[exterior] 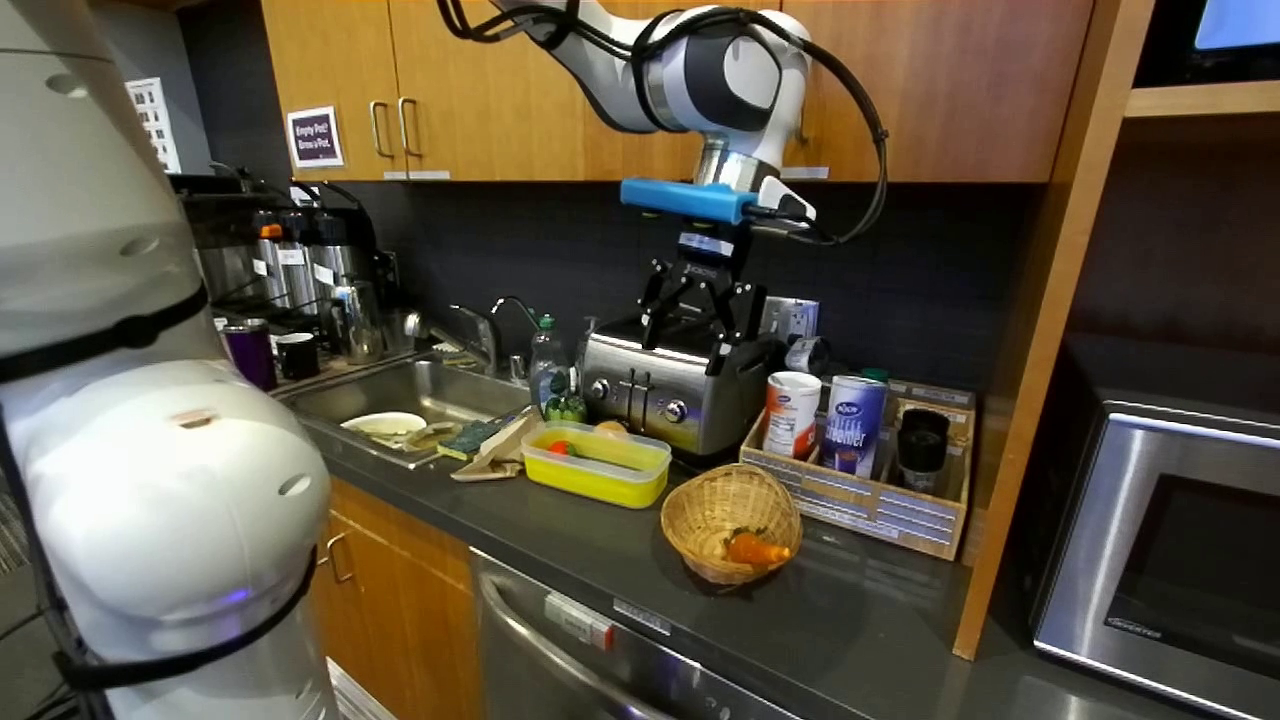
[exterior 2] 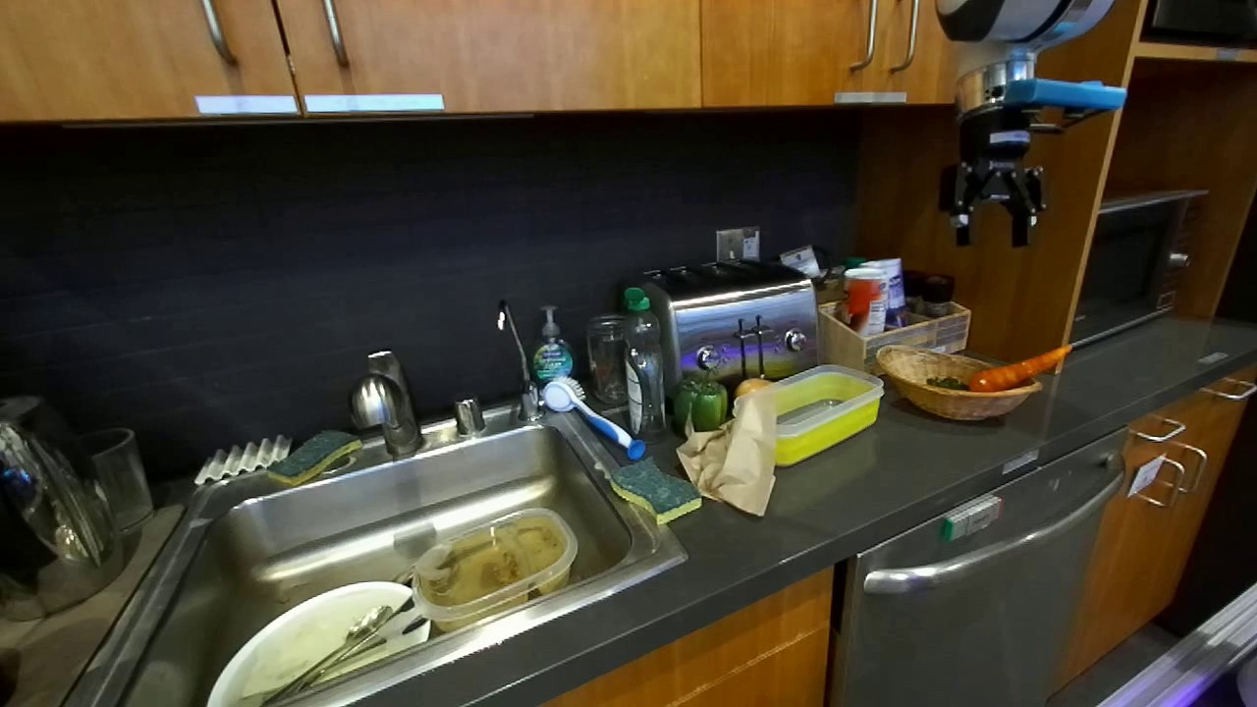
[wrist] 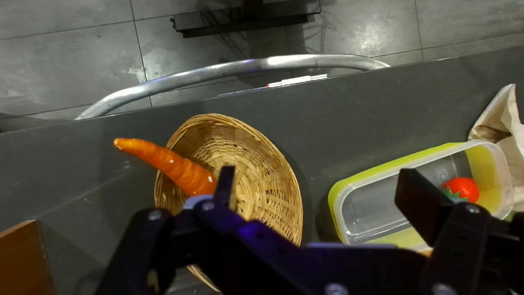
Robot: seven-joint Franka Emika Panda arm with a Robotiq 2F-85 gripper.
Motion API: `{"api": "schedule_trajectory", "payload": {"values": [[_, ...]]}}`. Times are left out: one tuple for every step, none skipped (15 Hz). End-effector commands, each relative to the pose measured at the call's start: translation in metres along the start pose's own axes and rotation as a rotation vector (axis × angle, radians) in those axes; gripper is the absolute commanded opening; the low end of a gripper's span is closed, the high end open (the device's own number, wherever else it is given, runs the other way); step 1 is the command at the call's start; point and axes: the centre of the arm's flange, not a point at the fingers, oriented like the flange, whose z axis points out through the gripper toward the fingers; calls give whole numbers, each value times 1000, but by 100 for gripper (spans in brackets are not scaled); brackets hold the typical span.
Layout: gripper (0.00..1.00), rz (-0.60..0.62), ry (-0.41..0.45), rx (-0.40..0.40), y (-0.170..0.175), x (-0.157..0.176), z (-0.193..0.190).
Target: Move the carrot to the lunchbox
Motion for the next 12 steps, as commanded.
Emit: {"api": "schedule_trajectory", "payload": {"values": [[100, -60, 40, 2, 11, -27, 11], [100, -74, 45, 8, 16, -33, 16], [100, -91, 58, 11, 22, -40, 22], [100, -112, 69, 16, 28, -45, 28], [100, -140, 85, 21, 34, -50, 33], [100, -168, 101, 24, 40, -53, 38], [100, -195, 118, 21, 45, -55, 43], [100, -225, 127, 21, 51, -57, 47], [100, -256, 138, 22, 55, -59, 51], [100, -299, 142, 30, 59, -59, 55], [100, -340, 152, 33, 62, -58, 59], [100, -384, 160, 36, 65, -56, 63]]}}
